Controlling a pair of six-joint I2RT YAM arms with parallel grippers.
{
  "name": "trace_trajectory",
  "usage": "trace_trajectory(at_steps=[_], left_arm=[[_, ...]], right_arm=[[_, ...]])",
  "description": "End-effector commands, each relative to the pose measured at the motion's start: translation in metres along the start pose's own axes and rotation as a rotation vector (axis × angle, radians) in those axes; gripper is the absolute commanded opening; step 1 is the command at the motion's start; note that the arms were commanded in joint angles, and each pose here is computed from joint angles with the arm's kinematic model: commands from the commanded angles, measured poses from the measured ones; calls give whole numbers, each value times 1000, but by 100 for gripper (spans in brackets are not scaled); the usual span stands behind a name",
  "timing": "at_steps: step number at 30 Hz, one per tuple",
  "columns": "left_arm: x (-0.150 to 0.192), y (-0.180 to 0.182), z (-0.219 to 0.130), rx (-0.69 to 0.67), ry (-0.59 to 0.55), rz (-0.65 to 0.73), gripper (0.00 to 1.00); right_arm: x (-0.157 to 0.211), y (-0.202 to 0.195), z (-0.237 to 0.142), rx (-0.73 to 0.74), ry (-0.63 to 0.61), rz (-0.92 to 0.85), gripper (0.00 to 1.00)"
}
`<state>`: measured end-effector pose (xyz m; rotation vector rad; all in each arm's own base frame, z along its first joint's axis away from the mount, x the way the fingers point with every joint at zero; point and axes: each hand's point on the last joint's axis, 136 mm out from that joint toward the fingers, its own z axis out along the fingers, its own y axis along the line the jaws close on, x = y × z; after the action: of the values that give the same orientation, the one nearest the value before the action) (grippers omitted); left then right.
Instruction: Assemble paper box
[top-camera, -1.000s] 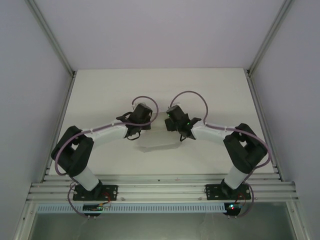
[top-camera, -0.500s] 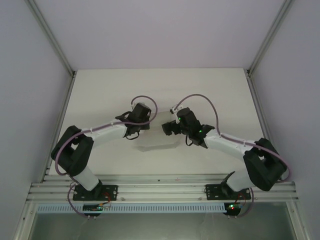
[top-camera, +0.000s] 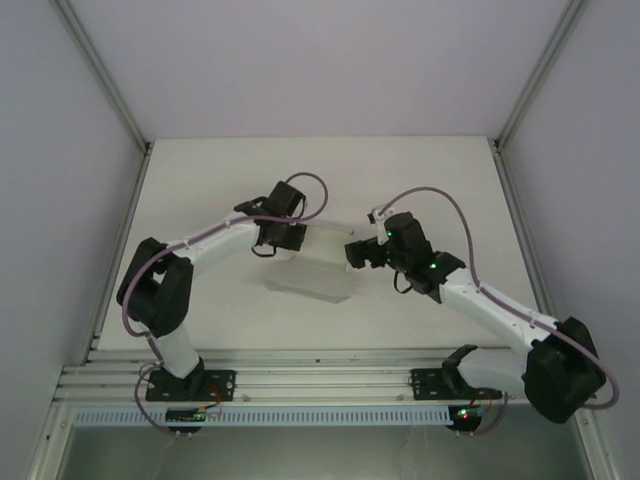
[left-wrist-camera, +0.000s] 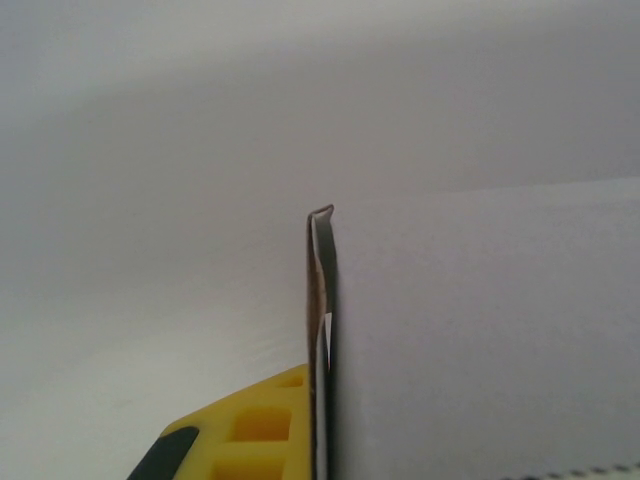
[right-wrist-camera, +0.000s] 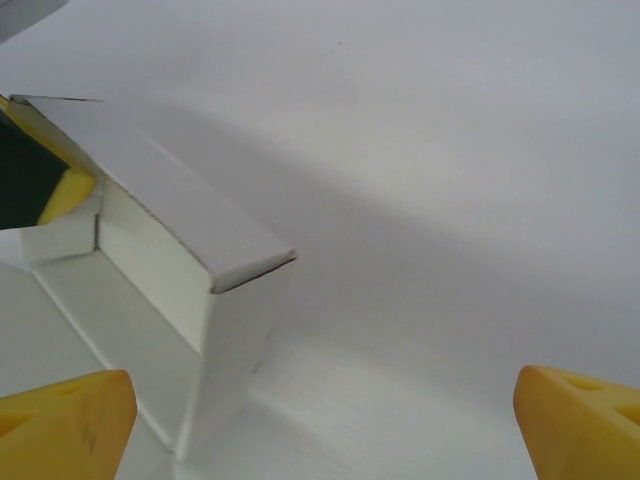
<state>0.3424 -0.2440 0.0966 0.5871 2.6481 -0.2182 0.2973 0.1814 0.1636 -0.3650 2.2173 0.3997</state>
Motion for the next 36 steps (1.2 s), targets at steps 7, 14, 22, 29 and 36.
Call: trace_trajectory(at_steps=[7, 14, 22, 29, 36], left_arm=[[33, 16, -3, -125, 337, 652, 0], [19, 4, 1, -196, 453, 993, 6], [1, -22, 32, -199, 486, 1193, 7], [-13, -39, 58, -179, 437, 1245, 17], [-20, -50, 61, -161, 412, 1225, 41]], right_arm=[[41, -35, -24, 60, 81, 102, 99], [51, -49, -31, 69, 79, 163, 98], [58, -55, -33, 72, 92, 186, 99], [57, -53, -37, 49, 71, 197, 99], [58, -53, -37, 47, 72, 205, 99]])
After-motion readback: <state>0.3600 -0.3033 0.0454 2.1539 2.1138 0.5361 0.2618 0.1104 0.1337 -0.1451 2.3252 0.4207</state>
